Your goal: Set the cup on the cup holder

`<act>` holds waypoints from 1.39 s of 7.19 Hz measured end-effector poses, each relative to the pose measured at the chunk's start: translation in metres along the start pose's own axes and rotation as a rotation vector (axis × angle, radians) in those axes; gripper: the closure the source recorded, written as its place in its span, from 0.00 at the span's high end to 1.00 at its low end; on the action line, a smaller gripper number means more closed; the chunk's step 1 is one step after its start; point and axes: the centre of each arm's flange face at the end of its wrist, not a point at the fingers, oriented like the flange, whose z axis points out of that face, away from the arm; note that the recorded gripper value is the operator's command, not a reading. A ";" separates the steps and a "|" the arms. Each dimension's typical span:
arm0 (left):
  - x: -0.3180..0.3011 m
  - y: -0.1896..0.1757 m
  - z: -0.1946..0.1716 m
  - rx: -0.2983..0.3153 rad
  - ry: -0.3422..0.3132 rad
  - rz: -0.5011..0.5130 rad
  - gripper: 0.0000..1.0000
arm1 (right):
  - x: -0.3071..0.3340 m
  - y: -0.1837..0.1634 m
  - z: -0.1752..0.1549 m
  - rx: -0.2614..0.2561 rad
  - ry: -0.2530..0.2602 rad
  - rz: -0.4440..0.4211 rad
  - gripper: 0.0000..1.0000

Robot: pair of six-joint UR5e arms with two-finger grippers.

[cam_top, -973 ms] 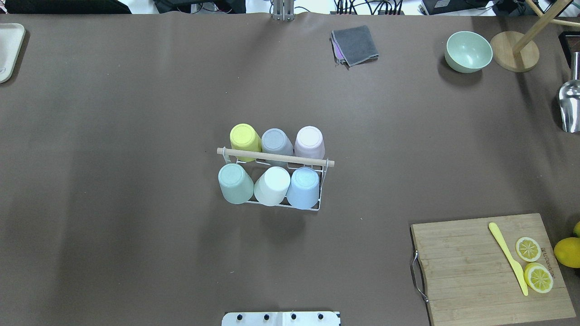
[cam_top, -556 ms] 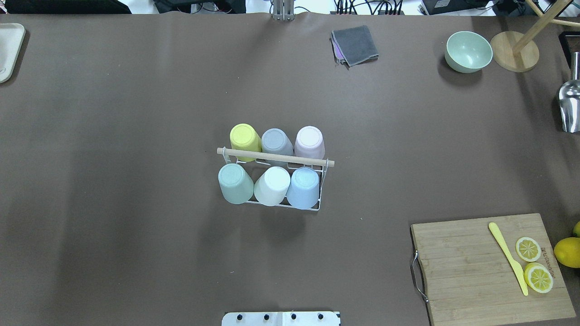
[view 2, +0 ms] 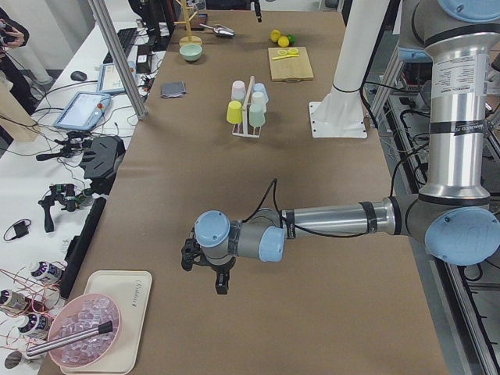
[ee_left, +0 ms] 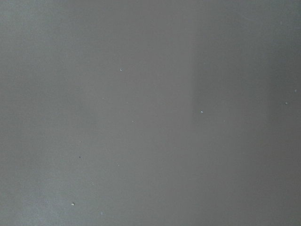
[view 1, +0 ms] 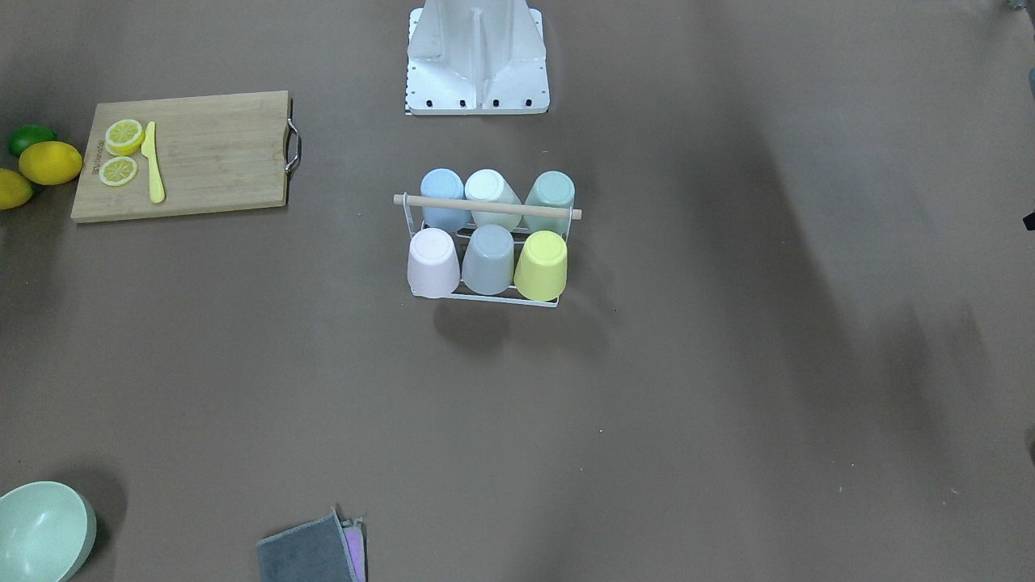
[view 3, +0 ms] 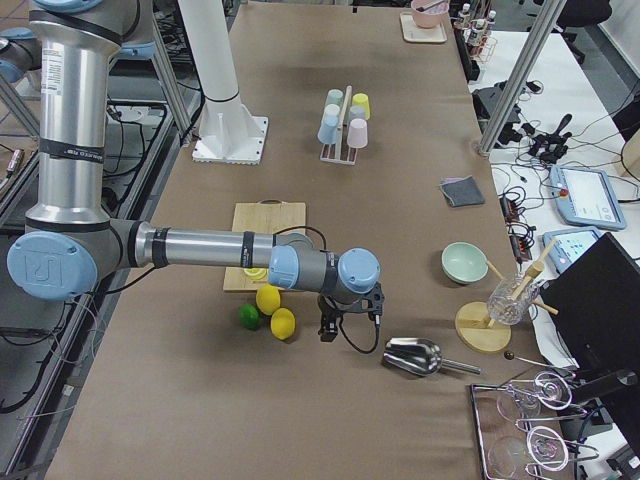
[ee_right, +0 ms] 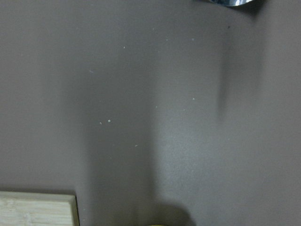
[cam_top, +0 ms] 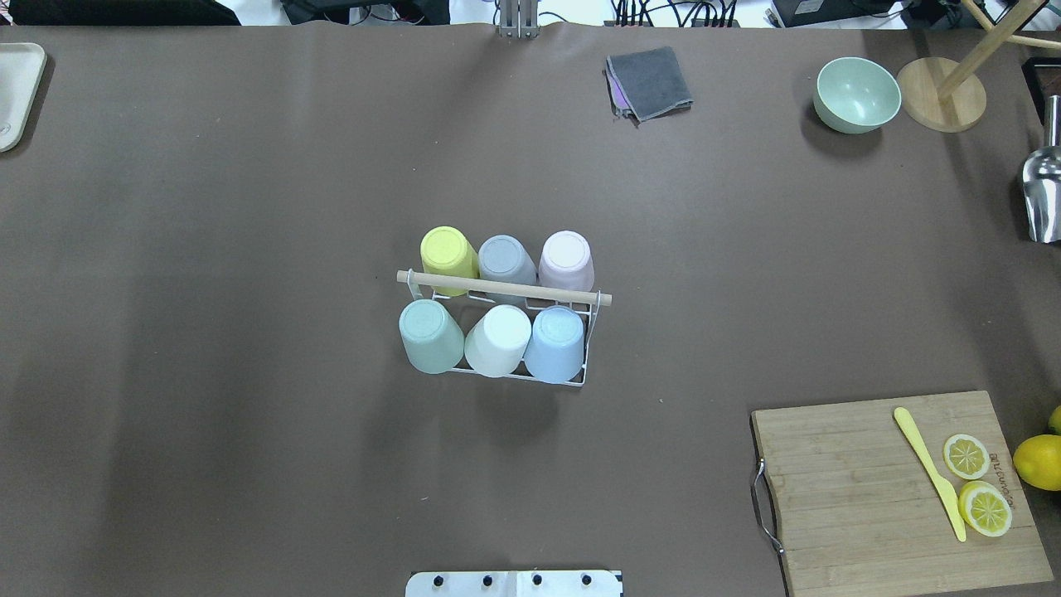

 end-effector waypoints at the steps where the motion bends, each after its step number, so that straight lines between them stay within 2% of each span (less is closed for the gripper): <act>1: 0.000 0.000 0.000 0.000 0.000 0.000 0.98 | 0.002 -0.002 0.001 0.026 0.009 -0.012 0.98; 4: -0.001 0.000 0.001 -0.001 0.000 0.000 0.98 | -0.004 -0.006 -0.006 0.090 0.024 0.022 0.98; 7: -0.001 0.000 0.001 -0.002 0.000 -0.001 0.98 | 0.002 -0.003 -0.003 0.092 0.046 0.055 0.98; 10: -0.001 0.000 0.001 -0.001 0.000 0.000 0.98 | 0.009 0.000 -0.008 0.104 0.046 0.068 0.98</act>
